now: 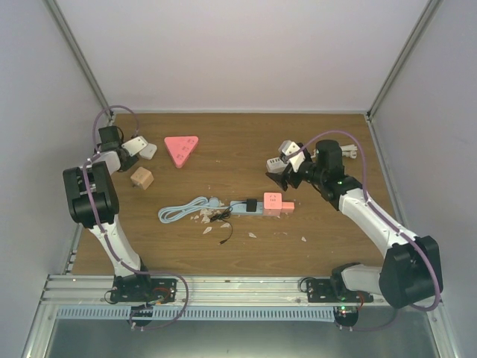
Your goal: Pull the plug off the socket
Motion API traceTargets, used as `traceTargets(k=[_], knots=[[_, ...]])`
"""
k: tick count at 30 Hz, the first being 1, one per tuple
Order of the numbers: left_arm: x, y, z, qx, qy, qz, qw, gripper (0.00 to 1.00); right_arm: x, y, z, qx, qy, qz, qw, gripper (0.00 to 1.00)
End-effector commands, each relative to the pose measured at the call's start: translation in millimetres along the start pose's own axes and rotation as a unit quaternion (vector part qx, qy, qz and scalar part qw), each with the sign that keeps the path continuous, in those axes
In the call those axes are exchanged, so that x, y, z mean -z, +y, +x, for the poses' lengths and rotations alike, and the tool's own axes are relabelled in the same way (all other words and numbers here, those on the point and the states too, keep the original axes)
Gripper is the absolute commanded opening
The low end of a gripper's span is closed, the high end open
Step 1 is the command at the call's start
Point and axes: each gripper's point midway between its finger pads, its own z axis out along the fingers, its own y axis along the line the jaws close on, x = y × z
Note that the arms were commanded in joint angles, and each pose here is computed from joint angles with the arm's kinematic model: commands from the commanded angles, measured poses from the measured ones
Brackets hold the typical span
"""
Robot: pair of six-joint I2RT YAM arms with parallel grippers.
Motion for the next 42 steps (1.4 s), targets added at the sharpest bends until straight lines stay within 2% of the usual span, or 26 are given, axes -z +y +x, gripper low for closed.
traceTargets(k=[1,4,5,10,17,19,25,32,35,42], knots=[[23,9,-23,0.002,-0.039,0.011,0.999,0.65,0,7,4,-0.004,0.004,-0.023,1.000,1.00],[47,17,-38,0.014,-0.073,0.014,0.997,0.95,0,11,6,-0.003,0.008,-0.033,0.999,1.00],[57,18,-45,0.017,-0.088,0.020,0.996,0.99,0,13,8,-0.002,0.010,-0.038,0.999,1.00],[102,16,-76,0.048,-0.152,0.069,0.985,0.99,3,31,12,0.014,0.011,-0.082,0.996,1.00],[166,-13,-124,0.042,-0.249,0.132,0.958,0.99,1,54,38,0.050,0.037,-0.141,0.988,1.00],[186,-37,-141,0.025,-0.283,0.184,0.941,0.99,0,60,46,0.059,0.046,-0.160,0.984,1.00],[226,-138,-180,-0.034,-0.321,0.326,0.889,0.99,-3,74,67,0.083,0.065,-0.199,0.974,0.93],[260,-238,-221,-0.081,-0.356,0.416,0.833,0.99,-11,92,95,0.077,0.099,-0.238,0.963,0.87],[262,-269,-231,-0.094,-0.356,0.442,0.818,0.98,-15,98,105,0.081,0.113,-0.247,0.959,0.86],[257,-330,-244,-0.127,-0.341,0.482,0.797,0.89,-19,102,117,0.083,0.124,-0.254,0.956,0.83]])
